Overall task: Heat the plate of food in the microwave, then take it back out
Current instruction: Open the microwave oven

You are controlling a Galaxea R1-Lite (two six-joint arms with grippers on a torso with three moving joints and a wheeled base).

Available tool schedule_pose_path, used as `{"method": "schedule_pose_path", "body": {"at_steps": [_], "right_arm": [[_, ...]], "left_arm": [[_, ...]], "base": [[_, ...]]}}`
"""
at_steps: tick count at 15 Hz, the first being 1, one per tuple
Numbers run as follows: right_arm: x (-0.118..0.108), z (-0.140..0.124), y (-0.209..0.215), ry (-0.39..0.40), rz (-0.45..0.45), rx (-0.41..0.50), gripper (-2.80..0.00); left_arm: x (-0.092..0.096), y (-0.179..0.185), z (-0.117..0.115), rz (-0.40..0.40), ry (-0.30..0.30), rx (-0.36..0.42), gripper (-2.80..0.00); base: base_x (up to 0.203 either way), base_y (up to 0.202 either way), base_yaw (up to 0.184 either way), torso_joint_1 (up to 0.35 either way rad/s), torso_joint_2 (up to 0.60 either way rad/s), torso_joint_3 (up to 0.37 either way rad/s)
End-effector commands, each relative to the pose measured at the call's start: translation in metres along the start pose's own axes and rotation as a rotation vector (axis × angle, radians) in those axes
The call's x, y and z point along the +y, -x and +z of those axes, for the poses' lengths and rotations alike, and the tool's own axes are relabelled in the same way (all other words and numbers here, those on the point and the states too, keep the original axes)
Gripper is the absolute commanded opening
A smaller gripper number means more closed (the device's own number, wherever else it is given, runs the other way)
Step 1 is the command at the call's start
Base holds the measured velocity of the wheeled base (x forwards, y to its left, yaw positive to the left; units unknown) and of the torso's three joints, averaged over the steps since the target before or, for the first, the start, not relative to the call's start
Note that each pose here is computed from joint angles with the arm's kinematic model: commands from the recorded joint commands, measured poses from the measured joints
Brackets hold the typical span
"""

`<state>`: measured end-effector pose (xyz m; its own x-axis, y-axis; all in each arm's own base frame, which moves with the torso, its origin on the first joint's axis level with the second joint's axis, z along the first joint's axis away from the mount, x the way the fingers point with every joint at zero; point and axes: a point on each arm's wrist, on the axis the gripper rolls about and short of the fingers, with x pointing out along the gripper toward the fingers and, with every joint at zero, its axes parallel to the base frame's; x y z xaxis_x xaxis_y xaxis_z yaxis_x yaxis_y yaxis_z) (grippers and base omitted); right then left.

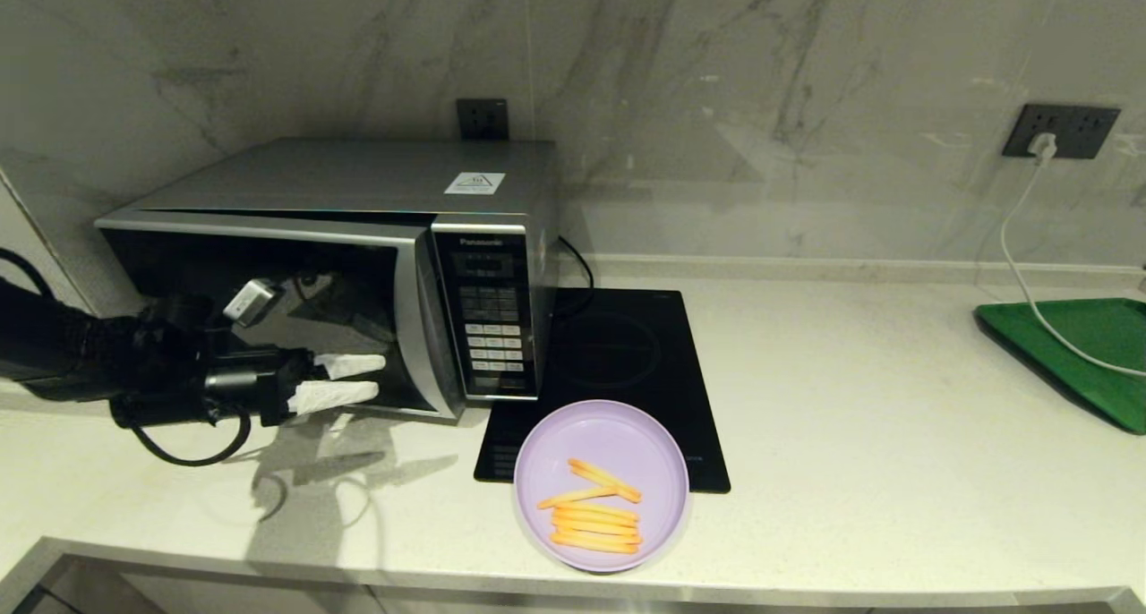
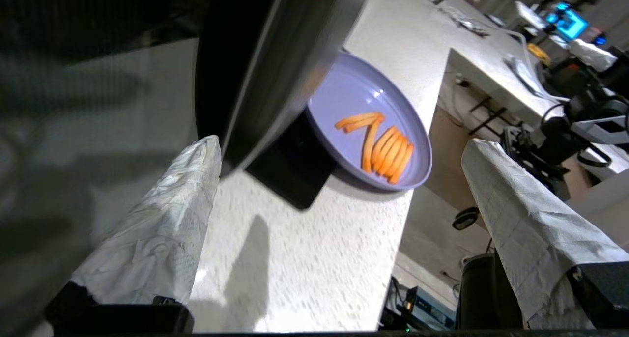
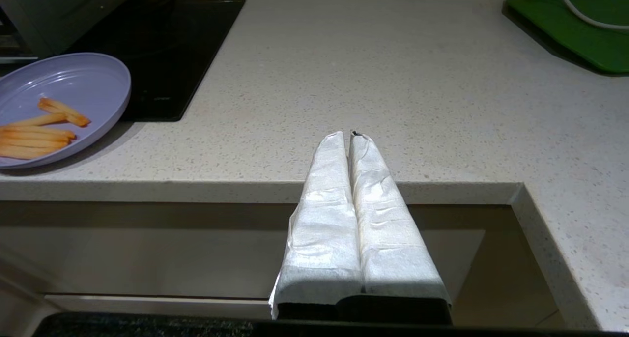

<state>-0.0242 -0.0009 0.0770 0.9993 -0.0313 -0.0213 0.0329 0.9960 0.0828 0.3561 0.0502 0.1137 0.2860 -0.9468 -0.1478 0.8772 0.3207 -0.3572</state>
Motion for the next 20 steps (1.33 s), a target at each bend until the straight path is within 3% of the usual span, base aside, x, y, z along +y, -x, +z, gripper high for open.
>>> {"method": "schedule_pose_path", "body": {"at_steps": [1, 4, 5, 9, 12, 14, 18, 20], "right_arm": [[0.0, 0.0, 0.0, -0.001, 0.001, 0.0, -2.8], [0.0, 0.0, 0.0, -0.001, 0.001, 0.0, -2.8], [0.0, 0.0, 0.0, -0.001, 0.001, 0.0, -2.8], [0.0, 0.0, 0.0, -0.001, 0.001, 0.0, -2.8], [0.0, 0.0, 0.0, -0.001, 0.001, 0.0, -2.8], [0.0, 0.0, 0.0, -0.001, 0.001, 0.0, -2.8], [0.0, 0.0, 0.0, -0.001, 0.001, 0.0, -2.8], [0.0, 0.0, 0.0, -0.001, 0.001, 0.0, -2.8]], "left_arm": [[-0.025, 0.038, 0.002, 0.108, -0.009, -0.026, 0.0], [-0.047, 0.088, -0.002, 0.334, 0.005, -0.02, 0.0], [-0.061, 0.098, 0.003, 0.402, -0.017, -0.009, -2.8], [-0.117, 0.115, 0.035, 0.735, -0.14, 0.111, -2.8], [-0.174, 0.105, 0.066, 0.917, -0.191, 0.095, -2.8], [-0.21, 0.078, 0.086, 0.95, -0.198, 0.047, -2.8], [-0.269, 0.022, 0.12, 0.915, -0.243, -0.061, -2.8], [-0.284, 0.01, 0.137, 0.967, -0.237, -0.112, -2.8]], "base": [[0.0, 0.0, 0.0, 0.0, 0.0, 0.0], [0.0, 0.0, 0.0, 0.0, 0.0, 0.0], [0.0, 0.0, 0.0, 0.0, 0.0, 0.0], [0.0, 0.0, 0.0, 0.0, 0.0, 0.0], [0.0, 0.0, 0.0, 0.0, 0.0, 0.0], [0.0, 0.0, 0.0, 0.0, 0.0, 0.0], [0.0, 0.0, 0.0, 0.0, 0.0, 0.0], [0.0, 0.0, 0.0, 0.0, 0.0, 0.0]]}}
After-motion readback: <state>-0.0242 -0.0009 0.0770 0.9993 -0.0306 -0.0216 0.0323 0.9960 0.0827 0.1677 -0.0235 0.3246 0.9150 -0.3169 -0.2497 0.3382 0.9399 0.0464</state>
